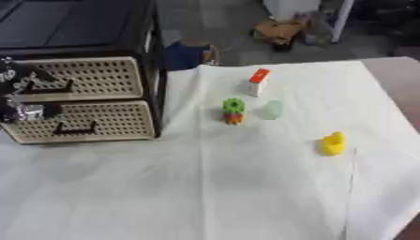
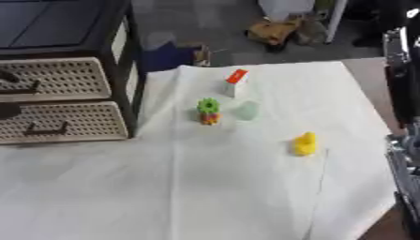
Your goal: Pick up objects from table and place into drawer.
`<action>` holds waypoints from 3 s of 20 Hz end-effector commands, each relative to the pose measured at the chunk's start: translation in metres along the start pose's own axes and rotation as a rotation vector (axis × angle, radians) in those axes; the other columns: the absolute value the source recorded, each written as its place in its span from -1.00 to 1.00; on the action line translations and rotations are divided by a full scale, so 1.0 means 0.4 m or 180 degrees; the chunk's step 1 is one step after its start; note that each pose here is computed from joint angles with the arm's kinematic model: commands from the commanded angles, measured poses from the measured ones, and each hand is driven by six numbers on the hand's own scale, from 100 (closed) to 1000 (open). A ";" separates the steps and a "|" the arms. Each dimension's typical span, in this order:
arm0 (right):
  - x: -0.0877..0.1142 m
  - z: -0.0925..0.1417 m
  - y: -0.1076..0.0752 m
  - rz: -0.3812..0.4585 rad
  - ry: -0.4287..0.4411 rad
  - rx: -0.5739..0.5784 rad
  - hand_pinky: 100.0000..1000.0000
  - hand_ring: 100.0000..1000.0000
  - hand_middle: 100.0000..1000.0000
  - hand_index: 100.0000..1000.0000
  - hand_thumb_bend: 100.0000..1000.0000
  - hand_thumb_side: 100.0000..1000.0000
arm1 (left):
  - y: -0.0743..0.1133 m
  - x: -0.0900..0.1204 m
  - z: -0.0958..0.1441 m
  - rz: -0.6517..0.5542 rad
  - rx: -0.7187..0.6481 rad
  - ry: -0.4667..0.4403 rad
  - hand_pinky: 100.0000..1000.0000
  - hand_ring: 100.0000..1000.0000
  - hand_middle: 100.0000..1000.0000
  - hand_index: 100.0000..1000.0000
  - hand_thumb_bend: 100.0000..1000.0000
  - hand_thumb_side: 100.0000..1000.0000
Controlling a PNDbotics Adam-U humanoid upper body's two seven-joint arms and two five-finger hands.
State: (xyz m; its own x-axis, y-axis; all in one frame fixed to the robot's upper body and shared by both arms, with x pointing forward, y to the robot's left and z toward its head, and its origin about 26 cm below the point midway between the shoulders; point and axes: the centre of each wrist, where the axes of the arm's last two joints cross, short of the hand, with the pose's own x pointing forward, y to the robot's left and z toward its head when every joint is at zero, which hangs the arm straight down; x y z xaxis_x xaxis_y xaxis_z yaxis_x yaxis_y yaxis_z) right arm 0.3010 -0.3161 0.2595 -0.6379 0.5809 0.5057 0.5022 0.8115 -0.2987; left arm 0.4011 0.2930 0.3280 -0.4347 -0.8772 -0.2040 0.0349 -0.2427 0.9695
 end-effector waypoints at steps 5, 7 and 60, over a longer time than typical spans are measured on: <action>0.019 -0.019 -0.020 0.0058 -0.0137 -0.0018 0.28 0.04 0.04 0.69 -0.46 1.00 | 0.022 -0.024 0.011 -0.0114 0.0100 0.0176 -1.00 -1.00 -1.00 0.85 -0.20 1.00; 0.019 -0.019 -0.021 0.0059 -0.0138 -0.0019 0.28 0.04 0.04 0.69 -0.46 1.00 | 0.018 -0.024 0.008 -0.0142 0.0086 0.0182 -1.00 -1.00 -1.00 0.82 -0.19 1.00; 0.015 -0.014 -0.018 0.0026 -0.0102 -0.0100 0.30 0.05 0.04 0.69 -0.50 1.00 | -0.057 0.076 0.139 -0.0615 0.0399 -0.0013 -1.00 -1.00 -1.00 0.43 -0.46 1.00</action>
State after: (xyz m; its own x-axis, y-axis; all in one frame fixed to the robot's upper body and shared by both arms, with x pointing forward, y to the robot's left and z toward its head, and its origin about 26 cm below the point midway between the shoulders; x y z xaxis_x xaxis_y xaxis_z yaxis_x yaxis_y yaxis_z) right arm 0.3005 -0.3185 0.2602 -0.6363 0.5809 0.5076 0.5139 0.8099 -0.2828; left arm 0.3444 0.2903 0.2913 -0.4497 -0.8191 -0.3562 -0.1233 -0.3381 0.9330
